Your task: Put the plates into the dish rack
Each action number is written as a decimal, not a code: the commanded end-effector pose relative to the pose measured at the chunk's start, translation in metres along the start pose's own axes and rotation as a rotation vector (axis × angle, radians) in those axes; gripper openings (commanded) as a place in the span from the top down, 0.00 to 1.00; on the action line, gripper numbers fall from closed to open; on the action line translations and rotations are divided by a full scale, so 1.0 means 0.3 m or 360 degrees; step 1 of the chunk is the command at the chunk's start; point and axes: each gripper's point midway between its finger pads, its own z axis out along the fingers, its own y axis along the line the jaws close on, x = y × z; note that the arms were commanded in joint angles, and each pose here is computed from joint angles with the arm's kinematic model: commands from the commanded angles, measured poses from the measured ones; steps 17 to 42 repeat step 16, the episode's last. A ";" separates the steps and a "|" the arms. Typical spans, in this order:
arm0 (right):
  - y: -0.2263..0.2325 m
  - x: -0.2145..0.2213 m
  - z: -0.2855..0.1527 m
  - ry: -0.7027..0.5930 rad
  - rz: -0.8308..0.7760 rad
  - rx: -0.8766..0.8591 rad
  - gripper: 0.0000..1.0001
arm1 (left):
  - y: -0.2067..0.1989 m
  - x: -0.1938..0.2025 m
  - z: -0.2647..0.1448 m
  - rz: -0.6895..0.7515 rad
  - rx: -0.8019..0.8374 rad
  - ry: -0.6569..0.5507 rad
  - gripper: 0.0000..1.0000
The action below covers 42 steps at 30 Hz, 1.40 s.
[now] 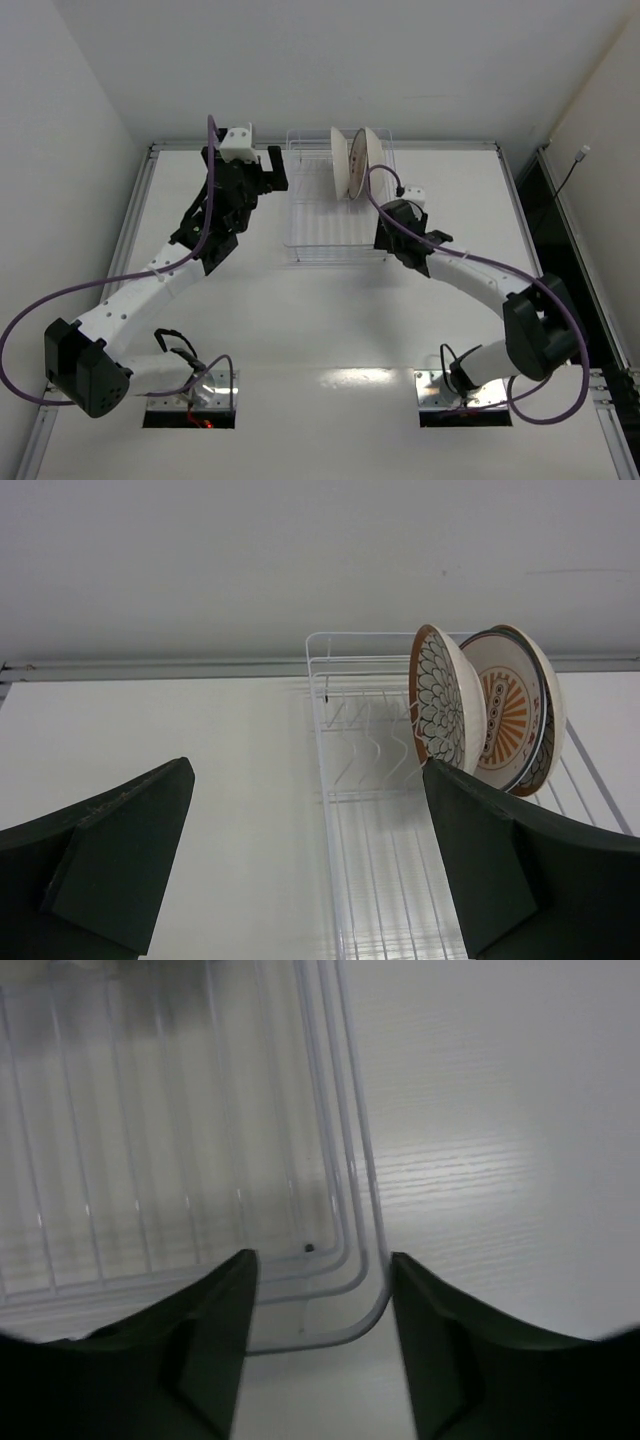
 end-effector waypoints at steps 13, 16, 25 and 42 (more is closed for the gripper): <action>-0.034 -0.396 -0.459 -0.0431 0.0277 0.0021 0.03 | -0.090 0.018 0.046 -0.0133 0.0133 0.0034 0.00; -0.059 -0.378 -0.499 -0.0460 0.0295 -0.0017 0.02 | -0.076 0.033 0.047 -0.0092 0.0108 0.0042 0.00; -0.059 -0.378 -0.499 -0.0460 0.0295 -0.0017 0.02 | -0.076 0.033 0.047 -0.0092 0.0108 0.0042 0.00; -0.059 -0.378 -0.499 -0.0460 0.0295 -0.0017 0.02 | -0.076 0.033 0.047 -0.0092 0.0108 0.0042 0.00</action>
